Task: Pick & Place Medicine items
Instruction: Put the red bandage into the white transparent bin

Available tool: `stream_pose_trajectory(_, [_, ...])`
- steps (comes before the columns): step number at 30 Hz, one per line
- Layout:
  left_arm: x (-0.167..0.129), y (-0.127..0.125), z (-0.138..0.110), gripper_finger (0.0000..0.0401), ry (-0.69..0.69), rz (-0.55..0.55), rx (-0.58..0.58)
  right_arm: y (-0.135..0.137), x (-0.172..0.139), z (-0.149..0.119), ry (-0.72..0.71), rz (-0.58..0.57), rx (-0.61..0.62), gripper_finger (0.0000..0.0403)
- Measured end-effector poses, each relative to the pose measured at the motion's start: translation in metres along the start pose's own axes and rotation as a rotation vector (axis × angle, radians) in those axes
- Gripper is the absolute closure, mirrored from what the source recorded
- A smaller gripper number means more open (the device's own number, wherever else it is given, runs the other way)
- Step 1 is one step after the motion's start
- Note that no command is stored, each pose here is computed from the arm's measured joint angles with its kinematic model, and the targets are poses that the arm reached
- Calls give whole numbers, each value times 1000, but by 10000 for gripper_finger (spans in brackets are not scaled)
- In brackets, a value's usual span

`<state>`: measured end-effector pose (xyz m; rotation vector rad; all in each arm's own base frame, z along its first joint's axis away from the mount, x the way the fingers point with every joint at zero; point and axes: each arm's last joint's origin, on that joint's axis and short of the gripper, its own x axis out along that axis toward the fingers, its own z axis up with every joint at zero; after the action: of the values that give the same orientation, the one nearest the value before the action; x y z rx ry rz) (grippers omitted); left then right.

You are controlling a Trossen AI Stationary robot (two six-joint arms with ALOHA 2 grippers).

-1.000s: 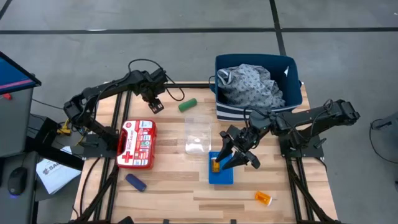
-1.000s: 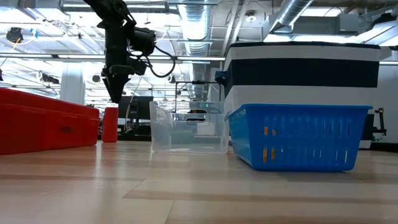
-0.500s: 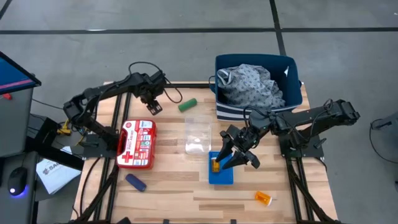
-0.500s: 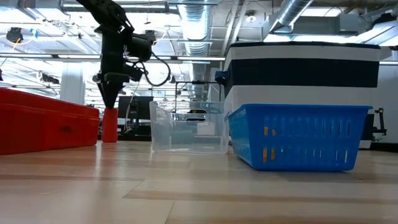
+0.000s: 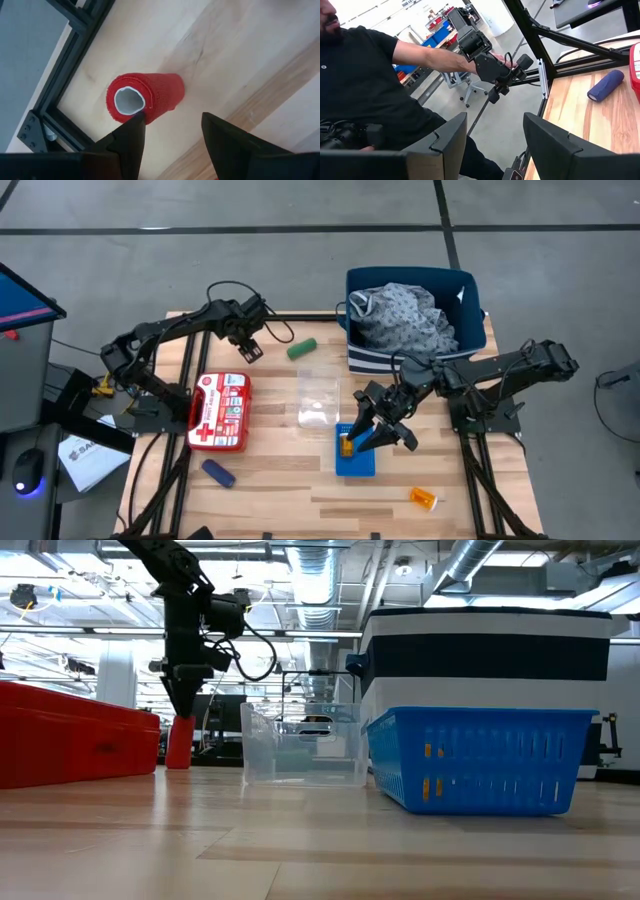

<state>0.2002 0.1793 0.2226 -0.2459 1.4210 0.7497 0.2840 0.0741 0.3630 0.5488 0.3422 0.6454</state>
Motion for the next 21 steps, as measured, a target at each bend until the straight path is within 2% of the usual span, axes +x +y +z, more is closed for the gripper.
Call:
stream_pose_trajectory(14, [0, 0, -3, 232, 27, -11, 4, 0, 0, 0, 1, -2, 1, 212])
stream_pose_trajectory(21, [-16, 1, -10, 230, -29, -39, -4, -1, -1, 0, 2, -8, 4, 212])
